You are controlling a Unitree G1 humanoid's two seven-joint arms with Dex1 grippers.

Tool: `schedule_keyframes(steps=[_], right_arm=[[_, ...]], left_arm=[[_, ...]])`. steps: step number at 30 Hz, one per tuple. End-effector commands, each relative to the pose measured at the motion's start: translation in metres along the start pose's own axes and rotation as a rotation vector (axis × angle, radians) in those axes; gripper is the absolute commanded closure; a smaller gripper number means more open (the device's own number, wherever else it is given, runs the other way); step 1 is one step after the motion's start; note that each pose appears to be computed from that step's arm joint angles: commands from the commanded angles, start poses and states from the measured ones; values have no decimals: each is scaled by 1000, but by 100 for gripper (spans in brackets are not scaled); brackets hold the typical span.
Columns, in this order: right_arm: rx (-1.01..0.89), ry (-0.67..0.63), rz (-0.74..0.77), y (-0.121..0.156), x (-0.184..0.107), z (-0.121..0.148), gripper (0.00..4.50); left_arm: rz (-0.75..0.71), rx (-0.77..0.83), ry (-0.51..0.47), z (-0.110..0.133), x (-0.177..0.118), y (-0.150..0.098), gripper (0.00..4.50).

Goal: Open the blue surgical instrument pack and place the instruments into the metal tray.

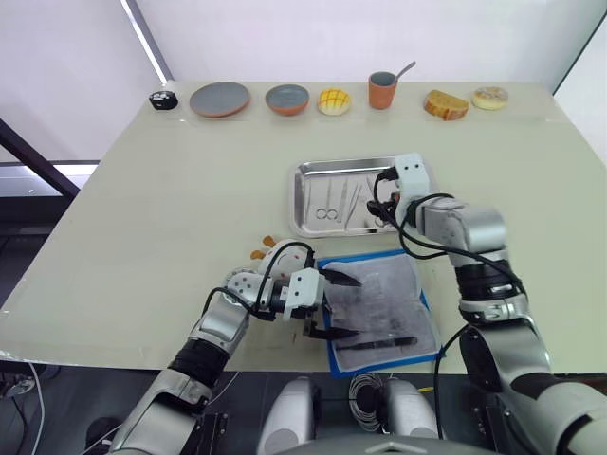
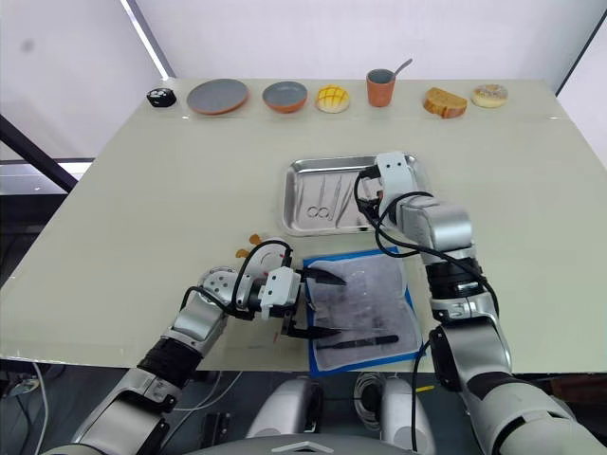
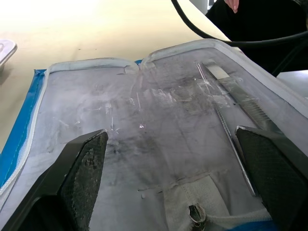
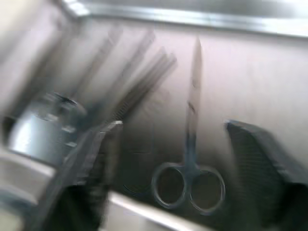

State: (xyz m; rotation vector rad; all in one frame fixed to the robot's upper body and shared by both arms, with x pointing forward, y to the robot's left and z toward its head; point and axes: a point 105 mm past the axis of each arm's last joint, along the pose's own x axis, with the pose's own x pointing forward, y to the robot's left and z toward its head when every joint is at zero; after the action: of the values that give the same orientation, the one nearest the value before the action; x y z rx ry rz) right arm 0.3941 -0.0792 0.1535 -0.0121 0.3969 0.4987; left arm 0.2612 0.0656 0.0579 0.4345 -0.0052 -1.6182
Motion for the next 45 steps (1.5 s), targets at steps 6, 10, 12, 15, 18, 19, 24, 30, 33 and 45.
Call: schedule_keyframes(steps=[6,10,12,15,18,19,24,30,33,45], right_arm=[[-147,-408,548,36,-87,15,66],[-227,-327,686,33,-117,-15,1],[-266,-284,722,27,-134,-30,1],[-314,-214,754,15,-156,-47,1],[-381,-118,753,-4,-181,-64,1],[-393,-97,749,-9,-187,-67,1],[-443,10,734,-30,-212,-79,1],[-519,-2,692,-26,-206,-79,1],[-543,-12,649,-12,-186,-85,1],[-640,43,759,36,-146,-112,166]], left_arm=[[-17,-98,78,-26,-4,-14,0],[-20,-100,83,-27,-6,-13,0],[-22,-102,83,-28,-7,-13,0],[-26,-105,84,-29,-8,-14,0],[-31,-109,87,-31,-10,-16,0],[-32,-109,88,-31,-11,-17,0],[-37,-109,91,-33,-13,-18,0],[-41,-110,97,-34,-15,-19,0],[-42,-108,96,-34,-15,-19,0],[-42,-101,104,-35,-15,-18,0]])
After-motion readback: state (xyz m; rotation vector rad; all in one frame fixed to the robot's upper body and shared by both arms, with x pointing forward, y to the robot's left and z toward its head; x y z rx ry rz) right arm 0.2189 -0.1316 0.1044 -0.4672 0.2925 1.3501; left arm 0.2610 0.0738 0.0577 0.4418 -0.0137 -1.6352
